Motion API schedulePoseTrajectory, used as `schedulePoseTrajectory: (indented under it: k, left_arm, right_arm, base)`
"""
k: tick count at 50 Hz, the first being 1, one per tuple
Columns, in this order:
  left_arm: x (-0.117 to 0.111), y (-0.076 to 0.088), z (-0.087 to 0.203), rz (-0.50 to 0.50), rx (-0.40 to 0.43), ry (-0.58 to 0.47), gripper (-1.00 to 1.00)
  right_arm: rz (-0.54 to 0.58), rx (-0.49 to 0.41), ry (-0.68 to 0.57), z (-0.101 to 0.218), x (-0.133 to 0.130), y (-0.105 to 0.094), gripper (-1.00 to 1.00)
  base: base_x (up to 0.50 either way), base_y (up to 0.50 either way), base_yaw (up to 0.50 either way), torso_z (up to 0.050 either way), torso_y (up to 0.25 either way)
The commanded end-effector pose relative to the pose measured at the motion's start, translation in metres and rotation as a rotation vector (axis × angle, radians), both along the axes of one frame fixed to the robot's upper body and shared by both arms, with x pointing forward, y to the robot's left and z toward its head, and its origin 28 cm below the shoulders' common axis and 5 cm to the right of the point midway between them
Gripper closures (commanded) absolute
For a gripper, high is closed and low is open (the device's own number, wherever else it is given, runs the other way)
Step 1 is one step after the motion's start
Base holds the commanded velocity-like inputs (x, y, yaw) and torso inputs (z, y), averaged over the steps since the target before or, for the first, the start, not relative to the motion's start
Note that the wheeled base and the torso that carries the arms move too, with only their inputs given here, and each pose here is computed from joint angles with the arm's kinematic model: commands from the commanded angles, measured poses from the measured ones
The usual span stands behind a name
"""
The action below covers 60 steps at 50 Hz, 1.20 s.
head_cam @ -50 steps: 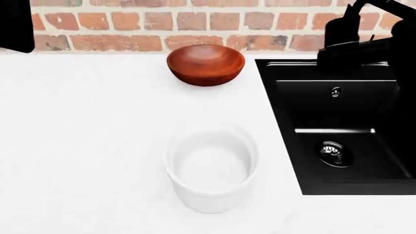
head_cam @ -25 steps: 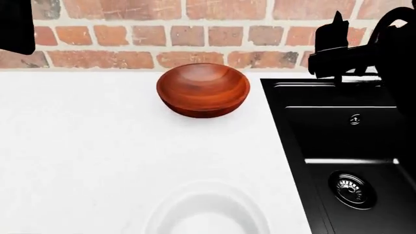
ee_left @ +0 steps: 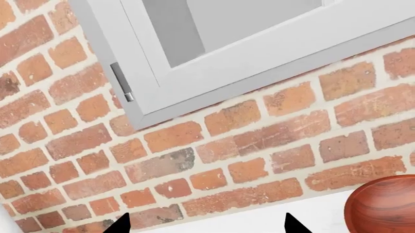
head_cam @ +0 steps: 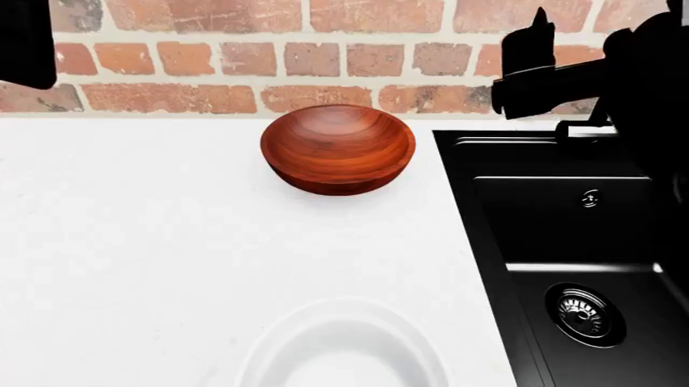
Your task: Stack the bowls in the sink.
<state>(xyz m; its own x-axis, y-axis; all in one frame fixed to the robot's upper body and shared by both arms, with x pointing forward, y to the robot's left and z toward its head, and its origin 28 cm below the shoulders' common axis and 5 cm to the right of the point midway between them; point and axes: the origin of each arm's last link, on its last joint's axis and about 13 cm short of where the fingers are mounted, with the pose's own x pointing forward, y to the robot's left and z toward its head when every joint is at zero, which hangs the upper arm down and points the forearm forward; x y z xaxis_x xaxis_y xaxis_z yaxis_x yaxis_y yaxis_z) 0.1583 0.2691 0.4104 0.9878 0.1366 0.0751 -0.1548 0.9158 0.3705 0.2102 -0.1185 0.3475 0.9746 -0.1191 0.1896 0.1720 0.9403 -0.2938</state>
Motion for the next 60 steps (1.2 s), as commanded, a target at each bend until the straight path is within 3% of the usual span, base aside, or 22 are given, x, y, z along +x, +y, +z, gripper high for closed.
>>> schedulePoseTrajectory:
  k: [1,8,19,24,38,60]
  left_arm:
    - [-0.001,0.0,-0.001,-0.01,-0.006,0.002,-1.0]
    - [-0.002,0.0,-0.001,-0.013,-0.009,-0.002,-1.0]
    - [0.0,-0.001,-0.002,-0.021,-0.01,0.005,-1.0]
    - [0.001,0.0,-0.003,-0.022,-0.011,0.006,-1.0]
    - [0.0,0.003,-0.005,-0.02,-0.013,0.009,-1.0]
    - [0.003,0.003,-0.008,-0.022,-0.011,0.017,-1.0]
  right_arm:
    - [0.052,0.025,-0.013,0.019,0.01,0.024,-1.0]
    - [0.062,0.027,0.007,0.048,0.025,0.043,-1.0]
    - [0.178,0.12,0.279,0.066,0.064,0.07,-1.0]
    - [0.184,0.208,0.364,0.06,0.09,0.079,-1.0]
    - [0.149,0.319,0.506,0.035,0.141,0.095,-1.0]
    - [0.004,0.396,0.626,-0.02,0.174,0.09,-1.0]
  base:
    - [0.0,0.0,0.0,0.0,0.0]
    - [0.0,0.0,0.0,0.0,0.0]
    - [0.0,0.0,0.0,0.0,0.0]
    - [0.0,0.0,0.0,0.0,0.0]
    - [0.0,0.0,0.0,0.0,0.0]
    - [0.0,0.0,0.0,0.0,0.0]
